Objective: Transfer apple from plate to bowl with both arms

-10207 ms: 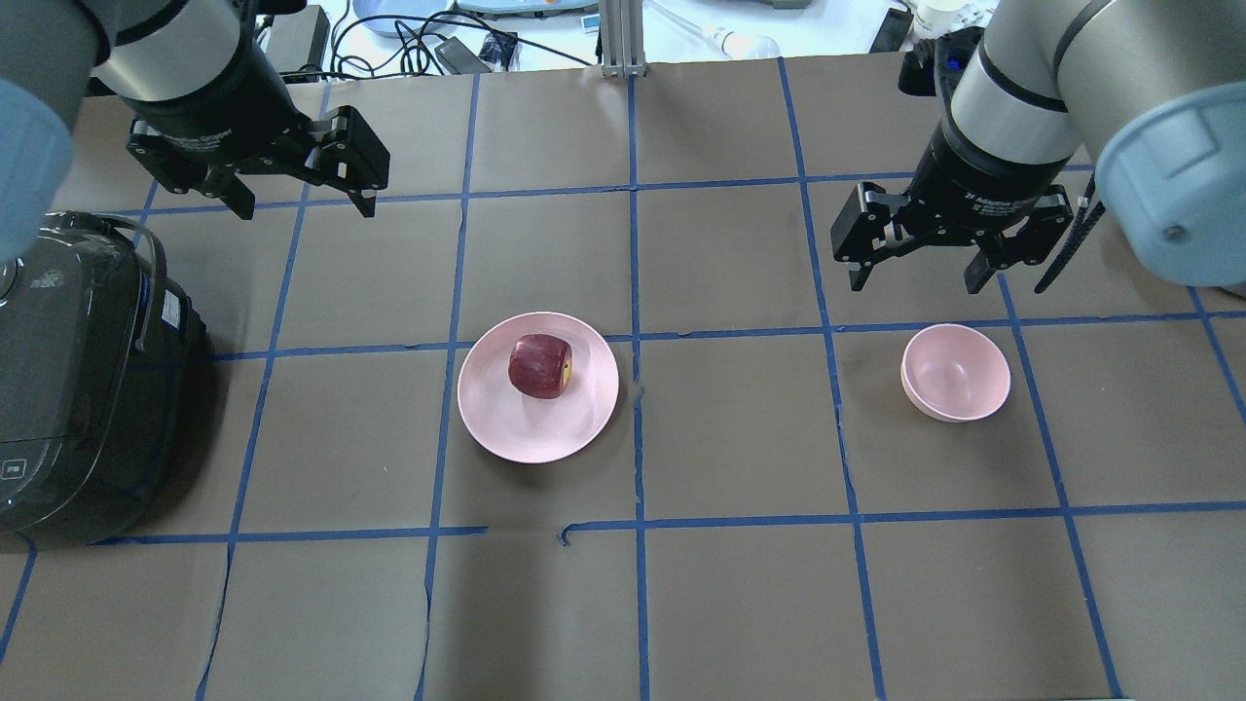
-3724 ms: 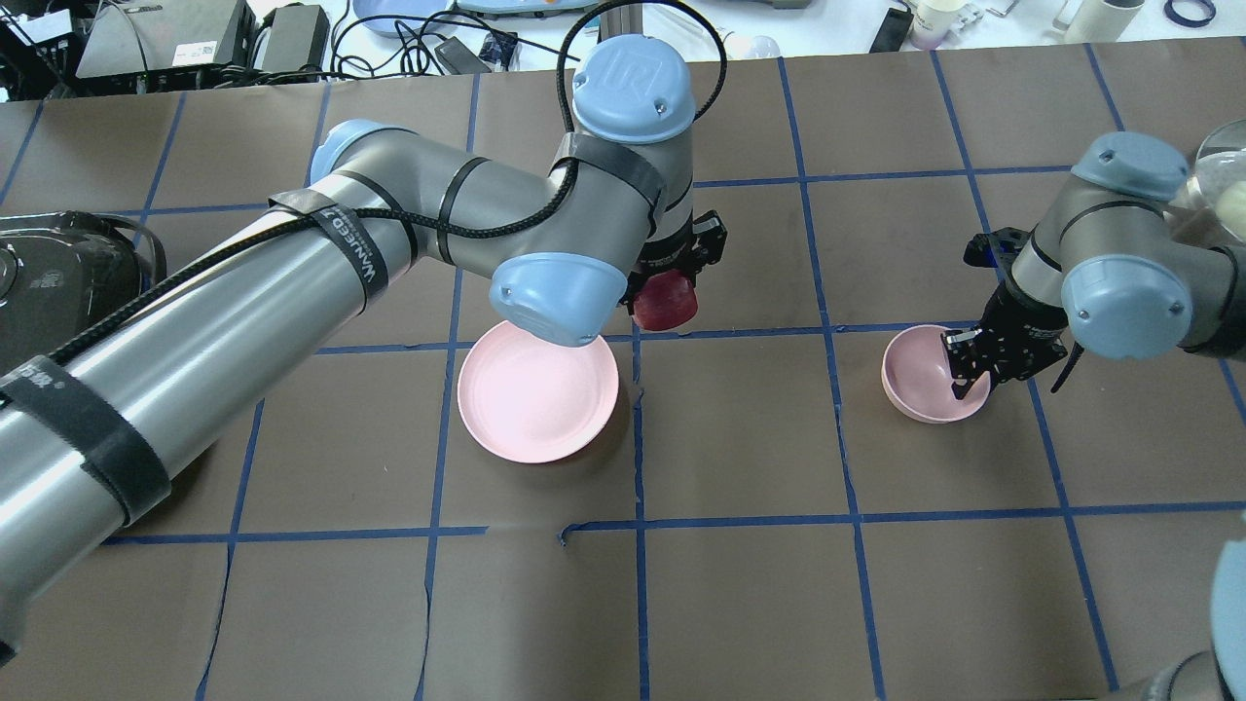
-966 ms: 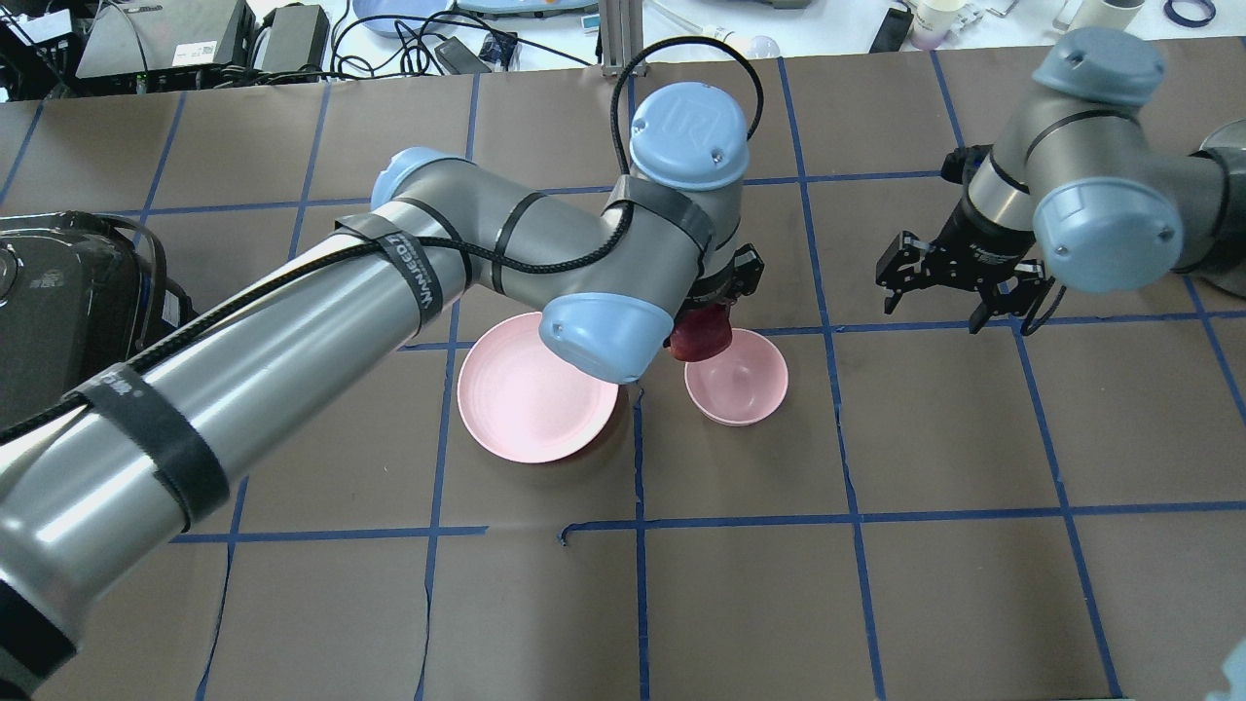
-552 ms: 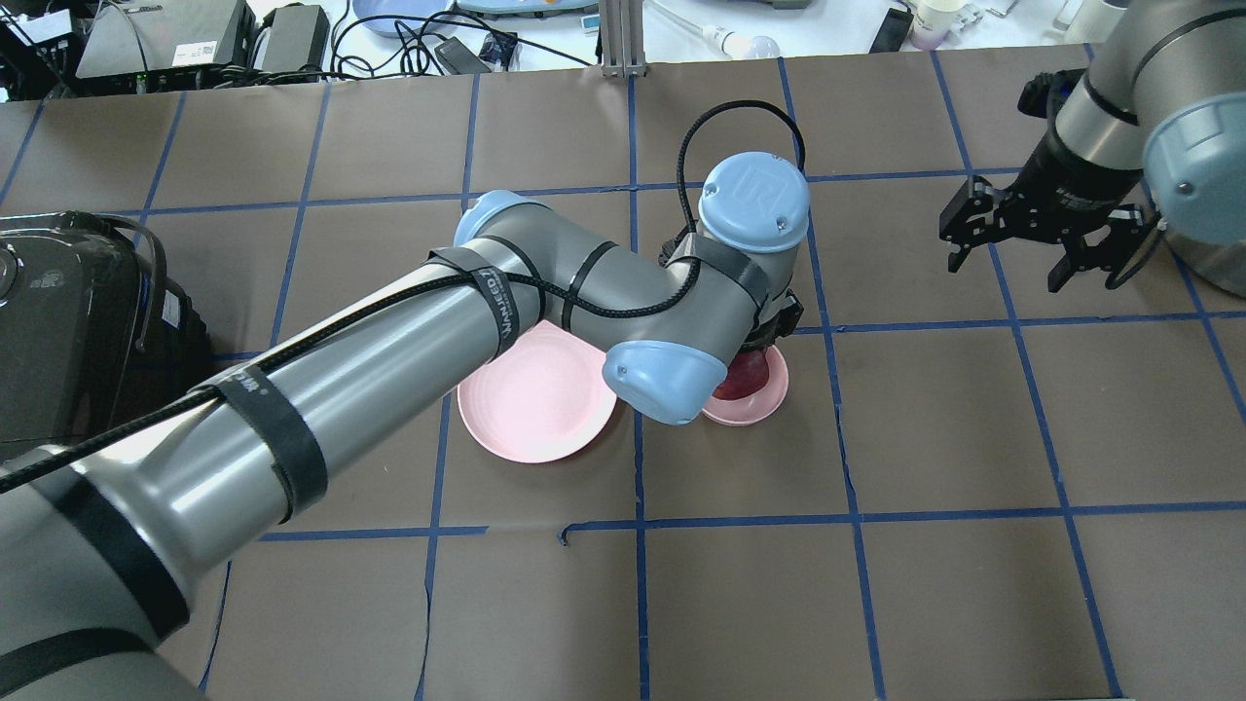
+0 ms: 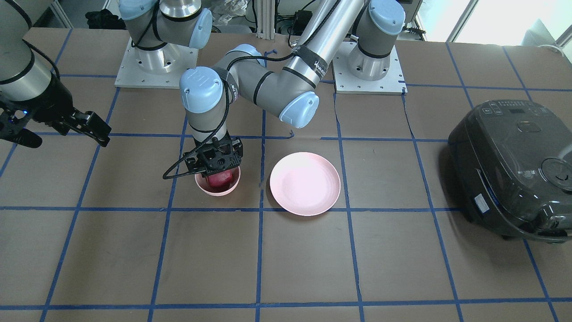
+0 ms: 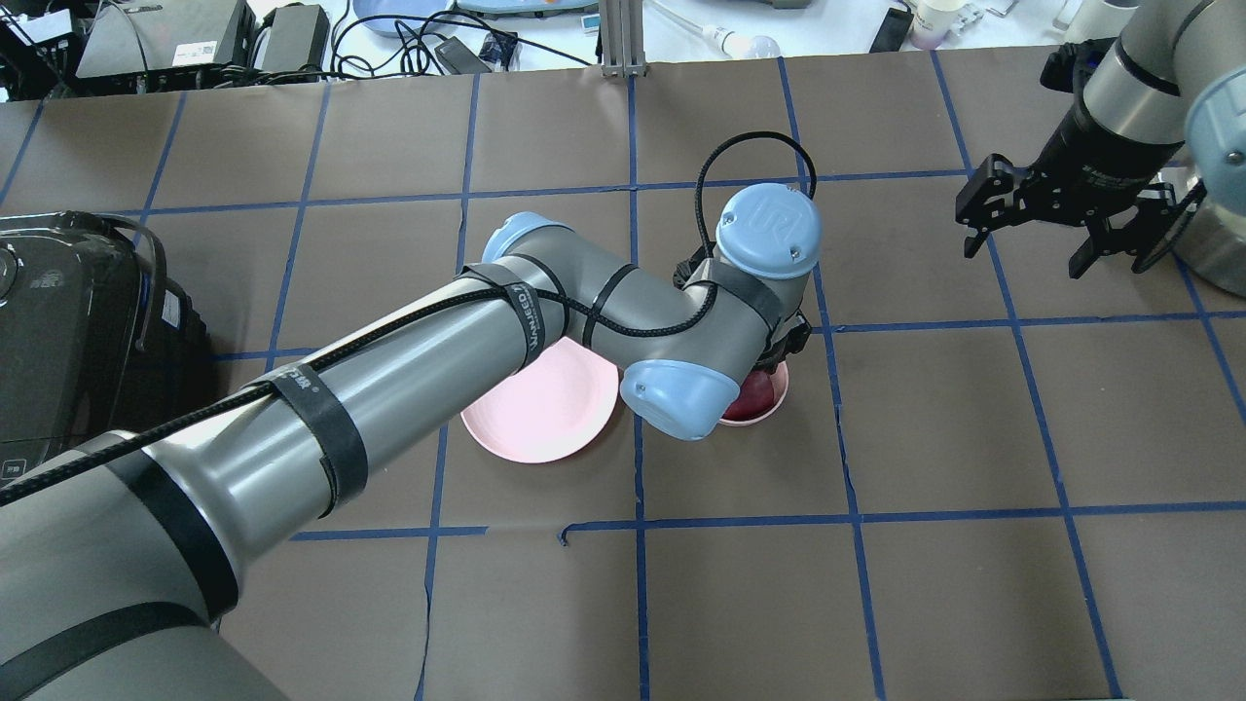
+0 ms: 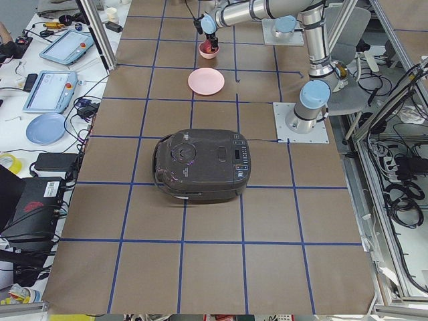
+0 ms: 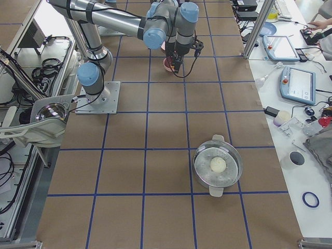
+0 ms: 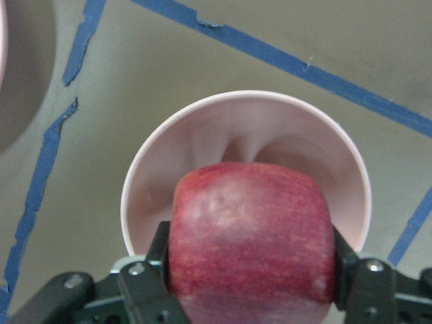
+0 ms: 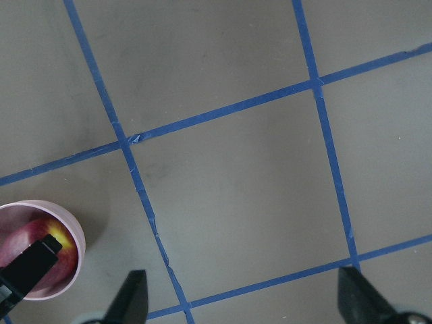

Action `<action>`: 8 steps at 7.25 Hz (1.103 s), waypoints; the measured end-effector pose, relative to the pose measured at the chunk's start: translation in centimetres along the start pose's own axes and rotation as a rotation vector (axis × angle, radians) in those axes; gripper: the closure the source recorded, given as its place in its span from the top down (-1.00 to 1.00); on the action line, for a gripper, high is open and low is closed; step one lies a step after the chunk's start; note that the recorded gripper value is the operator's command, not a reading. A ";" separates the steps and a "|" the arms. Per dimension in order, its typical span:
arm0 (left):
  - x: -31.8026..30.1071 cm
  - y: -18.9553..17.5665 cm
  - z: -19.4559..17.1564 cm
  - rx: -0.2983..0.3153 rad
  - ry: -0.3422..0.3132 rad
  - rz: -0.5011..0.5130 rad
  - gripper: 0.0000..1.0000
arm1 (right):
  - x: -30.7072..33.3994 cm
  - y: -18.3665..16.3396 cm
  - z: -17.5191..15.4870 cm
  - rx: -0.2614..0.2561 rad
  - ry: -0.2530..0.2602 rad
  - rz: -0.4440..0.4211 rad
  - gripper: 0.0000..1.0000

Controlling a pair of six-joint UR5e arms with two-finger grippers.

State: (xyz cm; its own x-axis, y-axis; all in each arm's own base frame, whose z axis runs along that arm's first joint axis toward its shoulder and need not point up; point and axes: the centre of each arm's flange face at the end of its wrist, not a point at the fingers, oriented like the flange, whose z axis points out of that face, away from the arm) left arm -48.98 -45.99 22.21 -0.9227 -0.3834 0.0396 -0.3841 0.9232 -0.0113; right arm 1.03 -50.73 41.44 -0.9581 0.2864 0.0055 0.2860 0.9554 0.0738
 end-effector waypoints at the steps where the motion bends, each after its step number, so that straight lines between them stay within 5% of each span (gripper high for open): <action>1: 0.0 -0.2 -0.7 0.007 0.010 0.030 1.00 | 0.0 0.2 -0.2 -0.003 0.000 0.001 1.00; 5: -3.4 -6.1 -11.8 0.056 0.140 0.114 1.00 | -0.5 0.5 -5.1 0.063 -0.016 -0.005 1.00; 8: -9.1 -5.6 -24.0 0.038 0.123 0.203 1.00 | -5.9 3.4 -5.9 0.050 -0.015 -0.109 1.00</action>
State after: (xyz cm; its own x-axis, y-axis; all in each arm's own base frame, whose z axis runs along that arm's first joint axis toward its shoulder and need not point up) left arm -37.63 -47.06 45.94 -0.9712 -0.1819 0.1539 -0.1942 0.9785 -0.0689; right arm 7.54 -49.63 47.50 -0.9833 0.1817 -0.0146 0.1813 0.9832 0.0233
